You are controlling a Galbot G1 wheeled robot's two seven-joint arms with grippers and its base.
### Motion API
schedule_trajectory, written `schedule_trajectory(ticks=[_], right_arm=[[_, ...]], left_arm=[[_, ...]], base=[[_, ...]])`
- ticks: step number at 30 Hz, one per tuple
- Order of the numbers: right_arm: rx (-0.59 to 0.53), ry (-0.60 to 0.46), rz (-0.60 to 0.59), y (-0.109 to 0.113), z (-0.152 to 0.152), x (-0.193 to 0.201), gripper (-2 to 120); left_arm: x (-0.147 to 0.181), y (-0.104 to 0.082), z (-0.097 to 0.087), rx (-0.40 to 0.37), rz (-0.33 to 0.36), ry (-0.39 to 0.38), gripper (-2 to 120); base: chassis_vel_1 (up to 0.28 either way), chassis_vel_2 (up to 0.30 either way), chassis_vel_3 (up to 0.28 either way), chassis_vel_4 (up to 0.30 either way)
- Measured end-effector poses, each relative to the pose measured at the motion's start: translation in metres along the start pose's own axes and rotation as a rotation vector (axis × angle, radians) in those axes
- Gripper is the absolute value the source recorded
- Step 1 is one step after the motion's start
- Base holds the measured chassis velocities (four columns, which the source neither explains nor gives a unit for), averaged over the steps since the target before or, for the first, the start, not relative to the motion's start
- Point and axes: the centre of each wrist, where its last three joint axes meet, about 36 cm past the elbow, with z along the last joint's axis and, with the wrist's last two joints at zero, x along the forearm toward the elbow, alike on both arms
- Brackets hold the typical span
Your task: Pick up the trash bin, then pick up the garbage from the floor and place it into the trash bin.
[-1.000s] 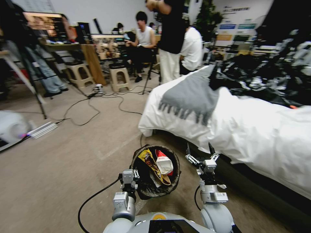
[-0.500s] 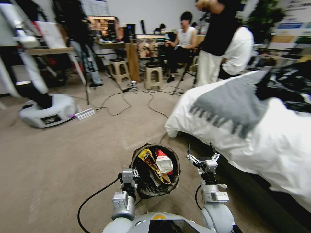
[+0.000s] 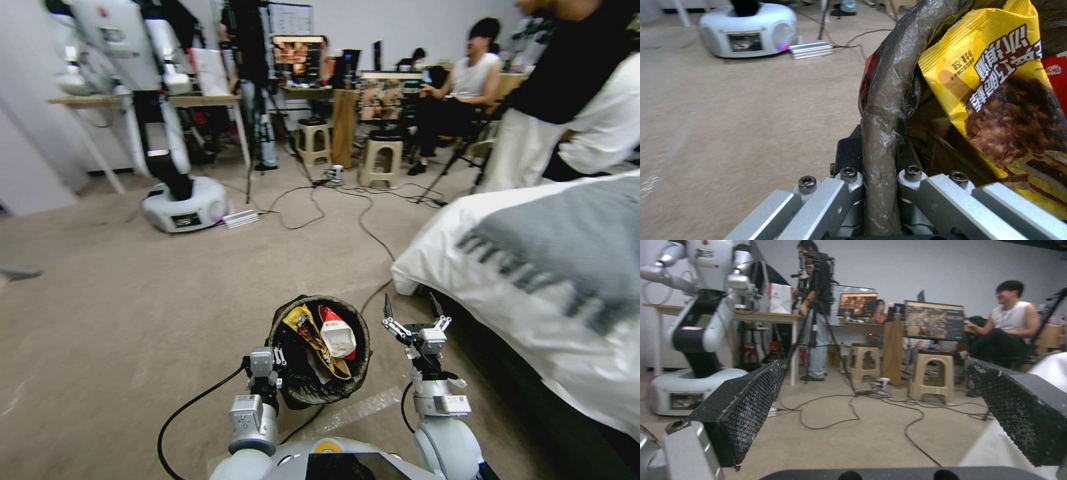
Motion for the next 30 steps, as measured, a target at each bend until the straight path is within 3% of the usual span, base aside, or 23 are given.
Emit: schedule_trajectory(ticks=[10, 30], right_arm=[[-0.001, 0.000, -0.002, 0.0007, 0.0009, 0.0005, 100], [0.006, 0.000, -0.001, 0.0000, 0.0044, 0.0012, 100]], left_arm=[[-0.0013, -0.0009, 0.0041, -0.003, -0.002, -0.002, 1], [-0.0022, 0.0011, 0.0020, 0.010, -0.010, -0.005, 1]], base=[[0.103, 0.092, 0.091, 0.085], [0.000, 0.000, 0.000, 0.000]])
